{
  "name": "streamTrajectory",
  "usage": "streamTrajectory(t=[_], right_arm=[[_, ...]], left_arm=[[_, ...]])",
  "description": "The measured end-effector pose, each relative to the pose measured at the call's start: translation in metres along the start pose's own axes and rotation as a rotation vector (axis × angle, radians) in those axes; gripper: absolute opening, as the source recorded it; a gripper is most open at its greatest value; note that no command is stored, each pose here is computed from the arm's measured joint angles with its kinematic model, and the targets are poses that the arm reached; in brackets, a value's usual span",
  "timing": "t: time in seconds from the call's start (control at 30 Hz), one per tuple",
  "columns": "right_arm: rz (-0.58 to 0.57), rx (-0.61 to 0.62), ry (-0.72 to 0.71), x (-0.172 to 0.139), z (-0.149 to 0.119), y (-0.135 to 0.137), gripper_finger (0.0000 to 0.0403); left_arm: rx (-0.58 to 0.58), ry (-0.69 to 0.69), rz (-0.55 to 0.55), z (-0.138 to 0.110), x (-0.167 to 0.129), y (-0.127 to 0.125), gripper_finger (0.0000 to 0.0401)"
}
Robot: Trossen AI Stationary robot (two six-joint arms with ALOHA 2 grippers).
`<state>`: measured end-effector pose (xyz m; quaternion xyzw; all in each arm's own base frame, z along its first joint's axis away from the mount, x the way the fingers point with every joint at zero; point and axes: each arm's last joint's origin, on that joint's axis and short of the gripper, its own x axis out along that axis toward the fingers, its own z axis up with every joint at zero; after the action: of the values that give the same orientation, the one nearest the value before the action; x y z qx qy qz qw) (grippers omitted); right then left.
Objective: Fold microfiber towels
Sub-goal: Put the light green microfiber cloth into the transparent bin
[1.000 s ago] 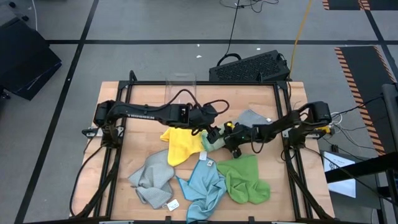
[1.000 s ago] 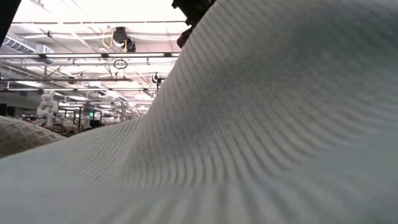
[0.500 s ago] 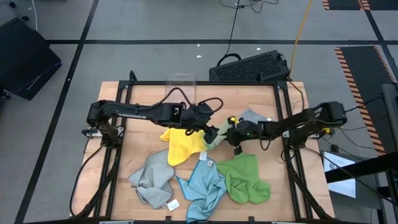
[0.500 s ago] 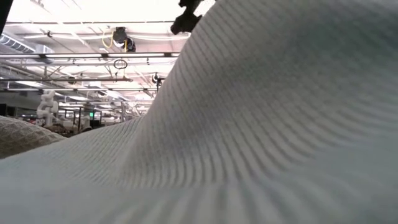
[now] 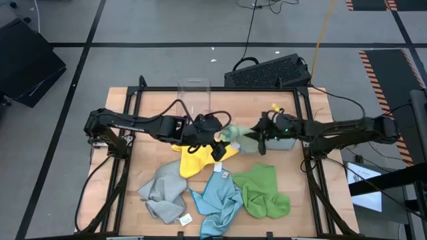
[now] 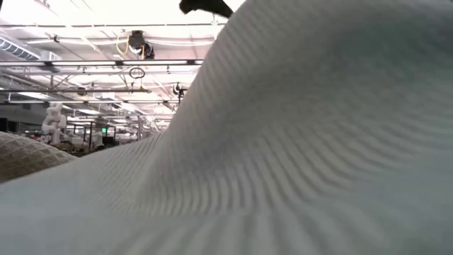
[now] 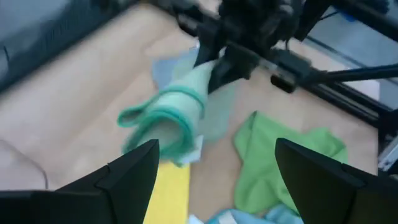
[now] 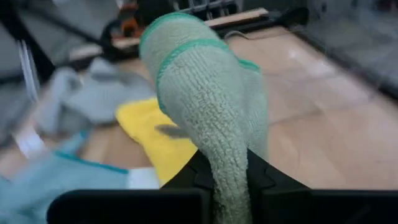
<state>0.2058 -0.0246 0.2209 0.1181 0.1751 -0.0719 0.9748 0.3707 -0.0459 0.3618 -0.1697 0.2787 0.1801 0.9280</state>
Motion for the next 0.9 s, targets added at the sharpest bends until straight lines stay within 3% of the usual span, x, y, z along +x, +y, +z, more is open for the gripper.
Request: streamTrajectory(t=[0.13, 0.27, 0.4, 0.5, 0.7, 0.9], right_arm=[[0.073, 0.229, -0.029, -0.011, 0.017, 0.000, 0.0017], [0.133, 0.461, -0.024, -0.013, 0.024, -0.002, 0.0020], [0.199, 0.610, 0.034, -0.012, 0.024, -0.006, 0.0020], [0.220, 0.663, 0.056, -0.012, 0.024, -0.007, 0.0020], [0.243, 0.669, 0.066, -0.012, 0.024, -0.006, 0.0021], [0.262, 0.647, 0.066, -0.012, 0.025, -0.006, 0.0021]], left_arm=[[0.161, -0.179, 0.039, 0.009, -0.008, -0.014, 0.0321], [0.243, -0.305, 0.110, 0.020, -0.004, -0.015, 0.0322], [0.342, -0.322, 0.123, 0.026, 0.016, -0.009, 0.0322], [0.385, -0.268, 0.090, 0.026, 0.035, 0.004, 0.0322], [0.330, -0.203, 0.002, 0.035, 0.062, 0.034, 0.0322], [0.211, -0.106, -0.314, 0.044, 0.080, 0.062, 0.0322]])
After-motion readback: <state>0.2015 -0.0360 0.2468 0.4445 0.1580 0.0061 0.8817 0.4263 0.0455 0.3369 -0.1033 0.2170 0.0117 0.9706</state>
